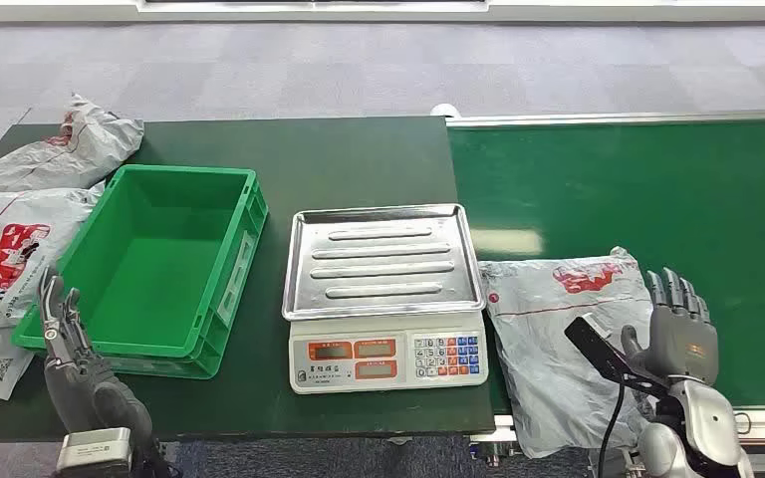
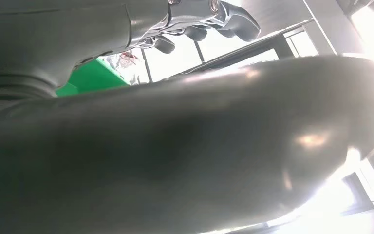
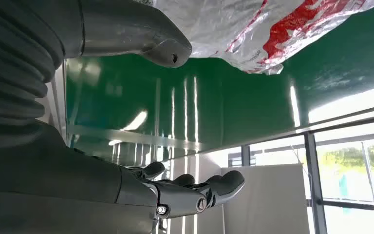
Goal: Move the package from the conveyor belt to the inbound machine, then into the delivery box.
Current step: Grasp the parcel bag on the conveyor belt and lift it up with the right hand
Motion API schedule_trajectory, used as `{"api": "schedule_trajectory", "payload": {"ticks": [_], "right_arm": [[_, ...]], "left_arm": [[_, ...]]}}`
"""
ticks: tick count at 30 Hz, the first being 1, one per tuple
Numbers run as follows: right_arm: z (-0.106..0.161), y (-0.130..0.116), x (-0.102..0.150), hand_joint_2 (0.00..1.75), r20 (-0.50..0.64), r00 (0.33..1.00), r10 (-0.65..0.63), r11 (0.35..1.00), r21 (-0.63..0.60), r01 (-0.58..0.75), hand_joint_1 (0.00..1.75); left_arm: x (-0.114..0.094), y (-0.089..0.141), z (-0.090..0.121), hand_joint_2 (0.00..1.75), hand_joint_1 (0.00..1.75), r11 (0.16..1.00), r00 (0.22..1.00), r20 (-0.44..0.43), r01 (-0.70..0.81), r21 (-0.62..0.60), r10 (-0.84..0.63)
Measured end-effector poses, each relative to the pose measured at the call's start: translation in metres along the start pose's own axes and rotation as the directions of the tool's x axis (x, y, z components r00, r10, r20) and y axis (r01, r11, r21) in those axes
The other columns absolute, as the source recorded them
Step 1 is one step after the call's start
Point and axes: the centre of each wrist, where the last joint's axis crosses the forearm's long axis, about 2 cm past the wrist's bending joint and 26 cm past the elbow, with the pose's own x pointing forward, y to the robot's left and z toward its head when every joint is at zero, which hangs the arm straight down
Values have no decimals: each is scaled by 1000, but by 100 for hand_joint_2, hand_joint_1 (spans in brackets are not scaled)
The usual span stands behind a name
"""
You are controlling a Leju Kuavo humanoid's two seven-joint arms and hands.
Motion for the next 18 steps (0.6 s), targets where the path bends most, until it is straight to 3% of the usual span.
{"api": "schedule_trajectory", "payload": {"ticks": [4, 12, 16, 18], "right_arm": [[1, 4, -1, 175, 25, 993, -117, 991, 63, 115, 0], [2, 10, -4, 175, 25, 983, -182, 978, 102, 179, 0], [5, 25, -8, 175, 46, 909, -415, 891, 224, 395, 0], [8, 38, -9, 175, 21, 881, -473, 855, 253, 453, 0]], "left_arm": [[0, 0, 0, 0, 0, 1000, 1000, -2, -1, -1, 1], [0, 0, 0, 0, 0, 1000, 1000, -3, -3, -1, 3], [-2, -1, -1, 0, 0, 1000, 1000, -4, -9, -3, 9], [-2, -2, -1, 0, 0, 1000, 1000, -5, -14, -11, 14]]}}
